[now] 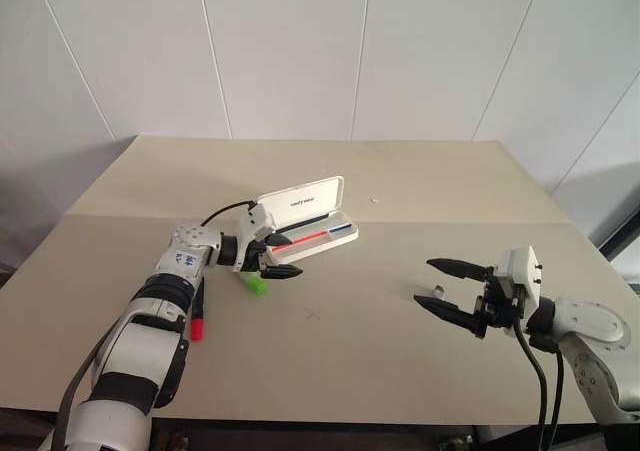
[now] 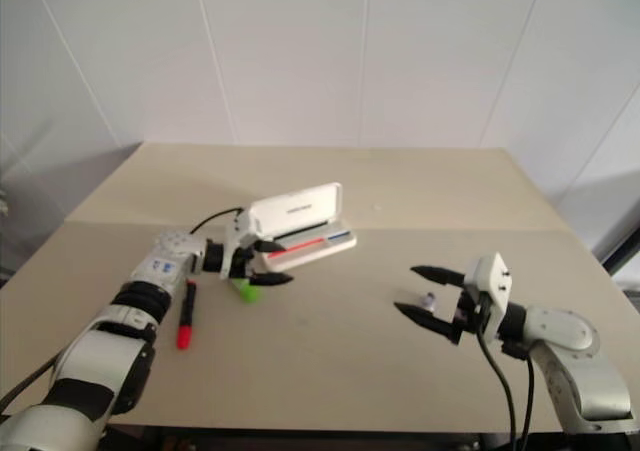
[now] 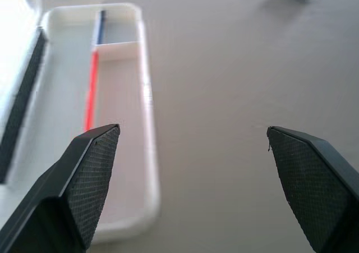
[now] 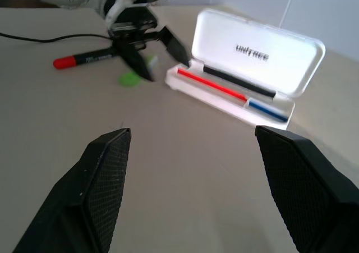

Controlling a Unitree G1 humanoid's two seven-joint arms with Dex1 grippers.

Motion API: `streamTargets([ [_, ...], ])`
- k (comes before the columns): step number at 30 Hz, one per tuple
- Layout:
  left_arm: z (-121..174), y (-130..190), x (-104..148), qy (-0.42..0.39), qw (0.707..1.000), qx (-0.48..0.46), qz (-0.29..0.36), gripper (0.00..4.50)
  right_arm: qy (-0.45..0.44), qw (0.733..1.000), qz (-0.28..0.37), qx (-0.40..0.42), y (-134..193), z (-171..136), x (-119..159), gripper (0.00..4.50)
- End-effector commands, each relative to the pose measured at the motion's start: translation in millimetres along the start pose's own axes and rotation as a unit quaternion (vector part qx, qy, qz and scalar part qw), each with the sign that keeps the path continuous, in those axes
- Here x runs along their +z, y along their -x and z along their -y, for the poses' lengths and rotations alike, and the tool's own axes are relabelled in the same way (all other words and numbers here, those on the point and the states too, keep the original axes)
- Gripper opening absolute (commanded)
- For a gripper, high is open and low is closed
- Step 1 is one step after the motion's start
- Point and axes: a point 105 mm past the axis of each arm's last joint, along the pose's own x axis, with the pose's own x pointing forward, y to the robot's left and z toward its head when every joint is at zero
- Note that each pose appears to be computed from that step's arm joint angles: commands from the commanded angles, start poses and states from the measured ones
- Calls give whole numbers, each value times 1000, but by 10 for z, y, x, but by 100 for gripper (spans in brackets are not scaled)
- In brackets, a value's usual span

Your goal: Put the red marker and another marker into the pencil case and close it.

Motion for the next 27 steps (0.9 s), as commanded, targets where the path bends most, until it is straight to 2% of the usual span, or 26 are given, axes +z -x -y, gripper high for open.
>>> streamTargets([
  [1,-12,-50,100,-17,1000,-3,5,448,32,999,21,-14,17,-5,150,450],
  [6,4,-166,17,-10,1000,4,-20,448,32,999,19,-26,57,-25,150,450],
  [14,-79,-259,28,-18,998,51,-36,448,34,999,14,-37,101,-32,165,450],
  [27,-151,-264,-249,-11,988,103,-115,448,37,999,15,-36,72,-2,178,450],
])
